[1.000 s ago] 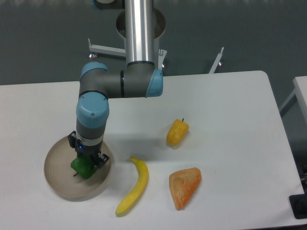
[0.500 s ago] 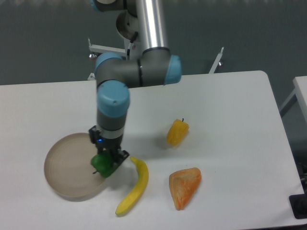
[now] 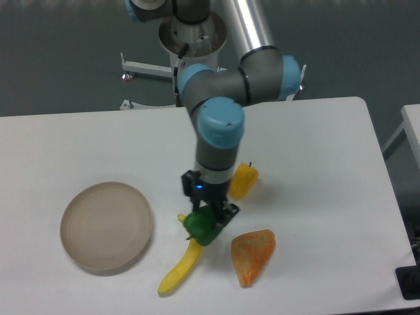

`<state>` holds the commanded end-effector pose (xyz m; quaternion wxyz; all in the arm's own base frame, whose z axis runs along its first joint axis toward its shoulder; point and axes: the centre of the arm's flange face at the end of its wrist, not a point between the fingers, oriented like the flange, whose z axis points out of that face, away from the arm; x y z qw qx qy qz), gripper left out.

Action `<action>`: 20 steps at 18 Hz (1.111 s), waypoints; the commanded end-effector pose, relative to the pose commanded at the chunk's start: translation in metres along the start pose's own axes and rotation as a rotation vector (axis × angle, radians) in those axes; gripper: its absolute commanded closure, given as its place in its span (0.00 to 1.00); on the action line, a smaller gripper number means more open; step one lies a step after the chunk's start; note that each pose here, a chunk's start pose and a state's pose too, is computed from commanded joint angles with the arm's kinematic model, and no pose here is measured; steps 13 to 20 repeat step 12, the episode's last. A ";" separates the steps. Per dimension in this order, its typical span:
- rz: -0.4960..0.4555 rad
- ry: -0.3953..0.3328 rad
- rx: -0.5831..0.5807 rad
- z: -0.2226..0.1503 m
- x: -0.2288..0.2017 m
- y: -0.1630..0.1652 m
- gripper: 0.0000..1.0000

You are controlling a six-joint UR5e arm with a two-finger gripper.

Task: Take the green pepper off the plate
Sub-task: 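Lift the green pepper off the plate and carry it toward the banana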

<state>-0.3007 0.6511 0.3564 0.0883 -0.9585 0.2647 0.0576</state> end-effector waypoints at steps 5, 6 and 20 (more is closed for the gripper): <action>0.032 -0.021 -0.030 0.001 -0.030 0.033 0.64; 0.037 -0.026 -0.044 0.001 -0.032 0.037 0.64; 0.031 -0.051 -0.079 -0.005 -0.043 0.052 0.64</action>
